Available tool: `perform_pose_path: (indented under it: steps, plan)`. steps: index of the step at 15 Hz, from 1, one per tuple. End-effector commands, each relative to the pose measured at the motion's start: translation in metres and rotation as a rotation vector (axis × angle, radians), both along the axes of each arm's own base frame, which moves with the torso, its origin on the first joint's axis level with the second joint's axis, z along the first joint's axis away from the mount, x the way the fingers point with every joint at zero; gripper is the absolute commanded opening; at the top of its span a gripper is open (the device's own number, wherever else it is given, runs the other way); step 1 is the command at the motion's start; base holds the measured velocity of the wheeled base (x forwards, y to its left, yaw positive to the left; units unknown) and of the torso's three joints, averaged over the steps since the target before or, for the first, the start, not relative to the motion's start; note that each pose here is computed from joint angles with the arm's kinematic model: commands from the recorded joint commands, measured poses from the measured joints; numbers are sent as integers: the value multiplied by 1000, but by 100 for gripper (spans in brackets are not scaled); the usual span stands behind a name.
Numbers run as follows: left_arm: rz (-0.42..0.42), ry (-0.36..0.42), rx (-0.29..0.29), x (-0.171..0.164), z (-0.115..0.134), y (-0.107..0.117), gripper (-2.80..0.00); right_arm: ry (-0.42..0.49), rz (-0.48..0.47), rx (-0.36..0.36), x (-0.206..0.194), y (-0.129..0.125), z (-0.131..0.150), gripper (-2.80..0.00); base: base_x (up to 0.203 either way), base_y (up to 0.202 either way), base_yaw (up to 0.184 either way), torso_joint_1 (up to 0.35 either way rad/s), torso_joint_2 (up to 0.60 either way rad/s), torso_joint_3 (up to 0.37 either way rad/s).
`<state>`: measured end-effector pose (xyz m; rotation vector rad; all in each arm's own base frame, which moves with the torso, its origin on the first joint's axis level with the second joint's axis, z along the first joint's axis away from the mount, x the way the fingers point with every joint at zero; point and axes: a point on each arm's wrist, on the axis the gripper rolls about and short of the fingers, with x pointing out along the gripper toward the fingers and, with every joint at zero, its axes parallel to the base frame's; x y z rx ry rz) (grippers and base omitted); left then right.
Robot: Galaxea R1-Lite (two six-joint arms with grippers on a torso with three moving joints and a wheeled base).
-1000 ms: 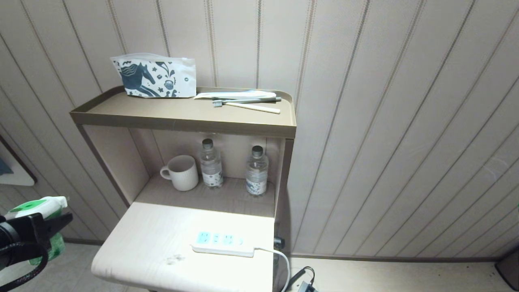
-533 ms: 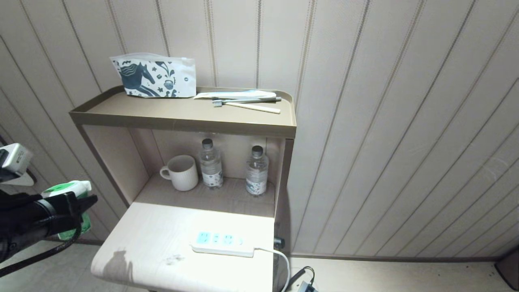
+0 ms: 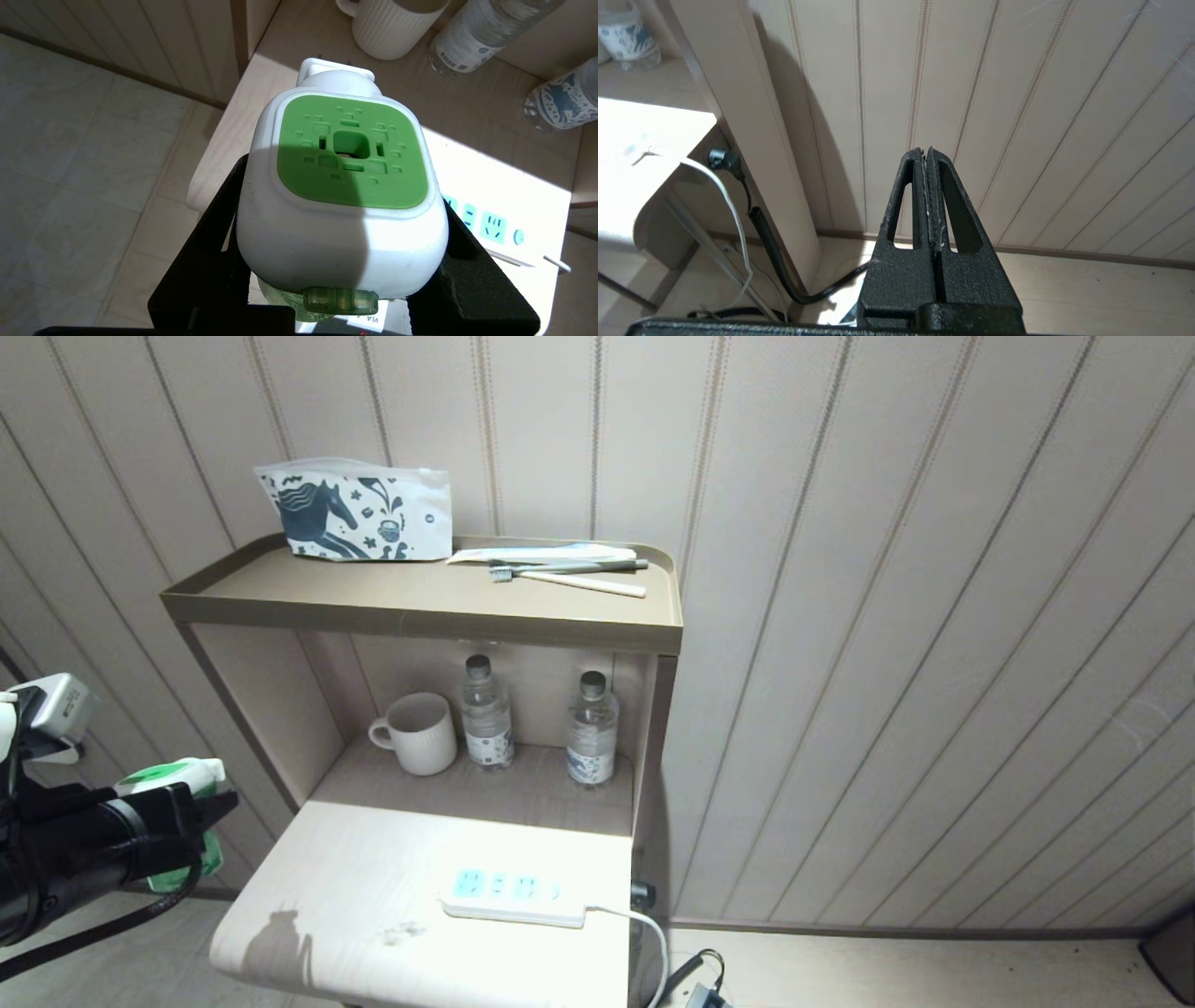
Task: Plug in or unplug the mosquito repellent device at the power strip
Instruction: Place the mosquito repellent liquid on the table
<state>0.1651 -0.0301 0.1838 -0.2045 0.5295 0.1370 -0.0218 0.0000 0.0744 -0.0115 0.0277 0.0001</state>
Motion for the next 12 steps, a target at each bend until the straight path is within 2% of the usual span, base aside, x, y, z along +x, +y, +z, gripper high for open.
perform_pose_path:
  steps: [1, 4, 8, 12]
  plan:
    - [-6, -38, -1, -1, 9, -1, -280, -8, -6, 10, -1, 0, 0, -280, 0, 0, 0, 0, 0, 0]
    - [-40, -39, 19, -3, 9, -5, -280, -9, -6, 10, -1, 0, 0, -280, 0, 0, 0, -46, 103, 54]
    - [-42, -47, 25, -5, 10, -5, -280, -9, -6, 10, -1, 0, 0, -280, 0, 0, 0, -185, 410, 216]
    - [-56, -142, 49, -24, 26, 0, -280, -9, -6, 10, -1, 0, 0, -280, 0, 0, 0, -244, 539, 290]
